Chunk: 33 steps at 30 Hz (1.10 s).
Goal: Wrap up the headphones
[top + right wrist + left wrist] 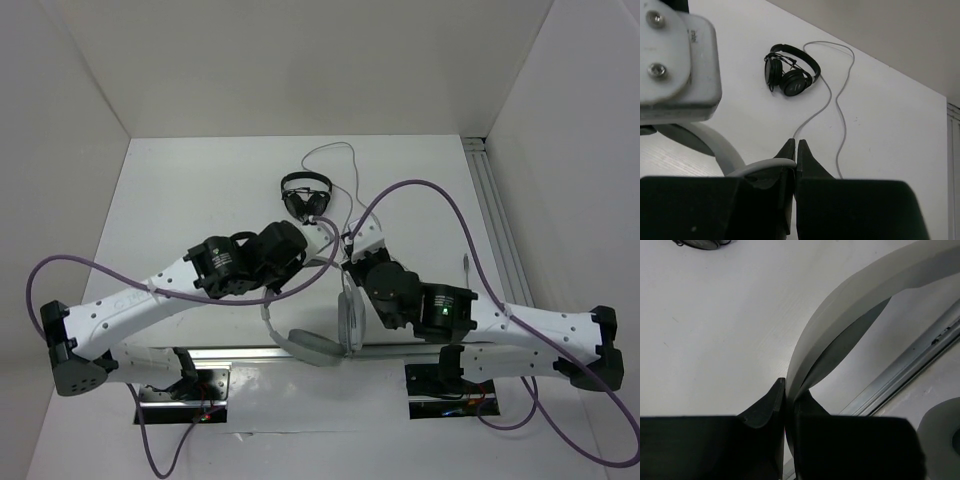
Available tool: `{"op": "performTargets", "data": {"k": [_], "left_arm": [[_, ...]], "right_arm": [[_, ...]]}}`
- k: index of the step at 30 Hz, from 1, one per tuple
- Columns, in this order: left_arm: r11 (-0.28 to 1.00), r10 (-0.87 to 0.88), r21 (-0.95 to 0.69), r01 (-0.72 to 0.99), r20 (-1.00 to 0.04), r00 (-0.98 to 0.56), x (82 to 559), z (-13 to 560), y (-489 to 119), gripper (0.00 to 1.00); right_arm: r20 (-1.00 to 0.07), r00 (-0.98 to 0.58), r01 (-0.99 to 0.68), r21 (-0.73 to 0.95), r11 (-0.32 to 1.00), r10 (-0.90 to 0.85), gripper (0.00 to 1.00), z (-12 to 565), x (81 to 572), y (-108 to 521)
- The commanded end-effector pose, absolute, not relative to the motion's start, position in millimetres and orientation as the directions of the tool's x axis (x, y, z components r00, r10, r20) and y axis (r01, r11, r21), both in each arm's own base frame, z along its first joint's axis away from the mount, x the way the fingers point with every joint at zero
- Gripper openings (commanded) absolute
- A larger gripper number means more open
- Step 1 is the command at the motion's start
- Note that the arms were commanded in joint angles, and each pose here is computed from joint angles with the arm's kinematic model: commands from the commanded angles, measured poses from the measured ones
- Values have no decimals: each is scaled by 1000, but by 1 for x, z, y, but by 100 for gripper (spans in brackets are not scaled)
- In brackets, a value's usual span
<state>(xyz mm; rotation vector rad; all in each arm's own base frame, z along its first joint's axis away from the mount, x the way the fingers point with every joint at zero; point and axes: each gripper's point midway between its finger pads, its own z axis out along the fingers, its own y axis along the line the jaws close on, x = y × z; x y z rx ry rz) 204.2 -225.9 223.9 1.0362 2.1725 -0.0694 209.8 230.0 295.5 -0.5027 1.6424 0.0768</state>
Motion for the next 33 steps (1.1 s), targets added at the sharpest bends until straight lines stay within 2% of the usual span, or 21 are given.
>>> {"op": "performTargets", "data": {"k": [1, 9, 15, 20, 22, 27, 29, 30, 33], "left_arm": [[629, 606, 189, 754, -727, -324, 195, 251, -242, 0], [475, 553, 62, 878, -797, -243, 157, 277, -257, 0], [429, 544, 23, 903, -805, -237, 151, 287, -270, 0], [429, 534, 24, 903, -813, -232, 152, 297, -271, 0], [470, 507, 45, 882, -832, -228, 157, 308, -264, 0], [493, 378, 38, 869, -909, -174, 155, 347, -259, 0], [491, 319, 26, 871, -936, -152, 150, 363, -255, 0], [501, 298, 21, 865, -943, -150, 151, 368, -253, 0], [494, 241, 7, 870, -962, -129, 147, 384, -253, 0]], "right_arm": [[-974, -23, -355, -204, 912, -227, 0, 317, 207, 218], [-967, -32, -419, -215, 882, -251, 0, 302, 207, 231], [-964, -54, -456, -207, 866, -259, 0, 294, 211, 241], [-966, -76, -458, -186, 869, -246, 0, 292, 218, 243], [-962, -94, -461, -185, 868, -255, 0, 280, 222, 244], [-968, -140, -476, -121, 871, -210, 0, 268, 239, 238], [-975, -131, -553, -76, 830, -177, 0, 272, 236, 249], [-978, -128, -580, -59, 813, -162, 1, 271, 234, 251], [-993, -82, -710, -1, 704, -83, 15, 283, 216, 274]]}}
